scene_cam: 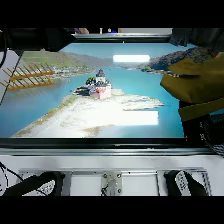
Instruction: Fold the clothes and pants, and hang the long-sleeved shirts on hangers.
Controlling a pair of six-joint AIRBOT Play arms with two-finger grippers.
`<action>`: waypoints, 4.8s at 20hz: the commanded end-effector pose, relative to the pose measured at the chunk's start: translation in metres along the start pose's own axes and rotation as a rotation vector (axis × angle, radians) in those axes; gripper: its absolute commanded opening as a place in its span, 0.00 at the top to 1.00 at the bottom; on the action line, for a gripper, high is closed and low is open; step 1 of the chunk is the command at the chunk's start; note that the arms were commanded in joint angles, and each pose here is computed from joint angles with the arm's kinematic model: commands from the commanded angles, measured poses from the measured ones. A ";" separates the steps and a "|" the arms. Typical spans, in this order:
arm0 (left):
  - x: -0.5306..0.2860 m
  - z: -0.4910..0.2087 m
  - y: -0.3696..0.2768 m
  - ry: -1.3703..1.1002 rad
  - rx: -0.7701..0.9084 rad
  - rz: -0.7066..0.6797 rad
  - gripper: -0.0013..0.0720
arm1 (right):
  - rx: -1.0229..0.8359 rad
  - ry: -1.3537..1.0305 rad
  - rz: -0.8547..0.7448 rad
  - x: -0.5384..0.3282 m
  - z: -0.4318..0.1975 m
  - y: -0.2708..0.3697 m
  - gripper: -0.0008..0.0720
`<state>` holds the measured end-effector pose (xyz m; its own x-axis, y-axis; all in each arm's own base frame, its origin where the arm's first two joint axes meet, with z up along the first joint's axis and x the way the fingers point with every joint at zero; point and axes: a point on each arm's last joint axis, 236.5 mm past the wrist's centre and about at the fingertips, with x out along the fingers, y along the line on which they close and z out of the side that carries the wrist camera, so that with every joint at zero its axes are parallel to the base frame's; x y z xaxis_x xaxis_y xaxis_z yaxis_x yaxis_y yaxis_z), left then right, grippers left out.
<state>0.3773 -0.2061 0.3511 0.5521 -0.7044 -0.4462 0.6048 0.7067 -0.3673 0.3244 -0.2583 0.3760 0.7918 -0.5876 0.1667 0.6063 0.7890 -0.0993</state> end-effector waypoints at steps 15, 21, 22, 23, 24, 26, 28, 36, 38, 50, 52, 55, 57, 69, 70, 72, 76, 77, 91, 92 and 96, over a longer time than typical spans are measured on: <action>0.018 -0.018 -0.015 0.078 0.009 -0.049 0.96 | -0.108 -0.268 -0.261 -0.012 0.061 -0.064 0.97; 0.017 -0.022 -0.015 0.096 0.009 -0.051 0.96 | -0.103 -0.274 -0.262 -0.014 0.064 -0.064 0.97; 0.017 -0.022 -0.015 0.096 0.009 -0.050 0.96 | -0.103 -0.274 -0.262 -0.014 0.064 -0.064 0.97; 0.017 -0.022 -0.015 0.096 0.009 -0.050 0.96 | -0.103 -0.274 -0.262 -0.015 0.064 -0.064 0.97; 0.017 -0.022 -0.015 0.096 0.009 -0.050 0.96 | -0.103 -0.274 -0.262 -0.015 0.064 -0.064 0.97; 0.017 -0.022 -0.015 0.096 0.009 -0.051 0.96 | -0.103 -0.272 -0.261 -0.014 0.064 -0.064 0.97; 0.017 -0.022 -0.015 0.096 0.009 -0.051 0.96 | -0.103 -0.271 -0.260 -0.014 0.063 -0.064 0.97; 0.016 -0.031 -0.016 0.133 0.010 -0.055 0.96 | -0.103 -0.272 -0.260 -0.014 0.064 -0.064 0.97; 0.016 -0.033 -0.016 0.143 0.010 -0.056 0.96 | -0.103 -0.271 -0.260 -0.014 0.063 -0.064 0.97; 0.014 -0.043 -0.018 0.185 -0.009 -0.063 0.96 | -0.105 -0.272 -0.295 0.001 0.051 -0.073 0.97; 0.014 -0.043 -0.018 0.185 -0.009 -0.063 0.96 | -0.106 -0.278 -0.296 0.008 0.055 -0.074 0.97; 0.014 -0.043 -0.019 0.186 -0.009 -0.064 0.96 | -0.107 -0.334 -0.327 0.016 0.075 -0.082 0.97; 0.014 -0.043 -0.019 0.187 -0.010 -0.065 0.96 | -0.108 -0.335 -0.342 0.026 0.079 -0.092 0.97; 0.011 -0.056 -0.021 0.245 -0.050 -0.071 0.96 | -0.039 -0.256 -0.326 0.080 0.051 -0.109 0.97; 0.011 -0.056 -0.021 0.245 -0.053 -0.071 0.96 | -0.040 -0.246 -0.320 0.081 0.048 -0.108 0.97; 0.011 -0.056 -0.021 0.245 -0.053 -0.071 0.96 | -0.040 -0.247 -0.323 0.080 0.049 -0.110 0.97; 0.014 -0.059 -0.030 0.255 -0.040 -0.086 0.96 | -0.043 -0.165 -0.282 0.085 0.029 -0.109 0.97; 0.014 -0.060 -0.033 0.258 -0.036 -0.093 0.96 | -0.042 -0.147 -0.270 0.087 0.025 -0.107 0.97; 0.016 -0.064 -0.042 0.274 -0.023 -0.111 0.96 | -0.033 -0.353 -0.229 0.020 0.132 -0.073 0.09; 0.016 -0.064 -0.041 0.274 -0.023 -0.110 0.96 | -0.022 -0.388 -0.201 0.008 0.149 -0.059 0.09; 0.016 -0.064 -0.042 0.275 -0.023 -0.111 0.96 | 0.029 -0.435 0.016 -0.035 0.190 0.016 0.09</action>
<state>0.3244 -0.2423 0.3072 0.3063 -0.7349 -0.6050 0.6375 0.6304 -0.4429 0.2890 -0.2488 0.5413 0.6143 -0.5573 0.5587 0.6974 0.7147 -0.0539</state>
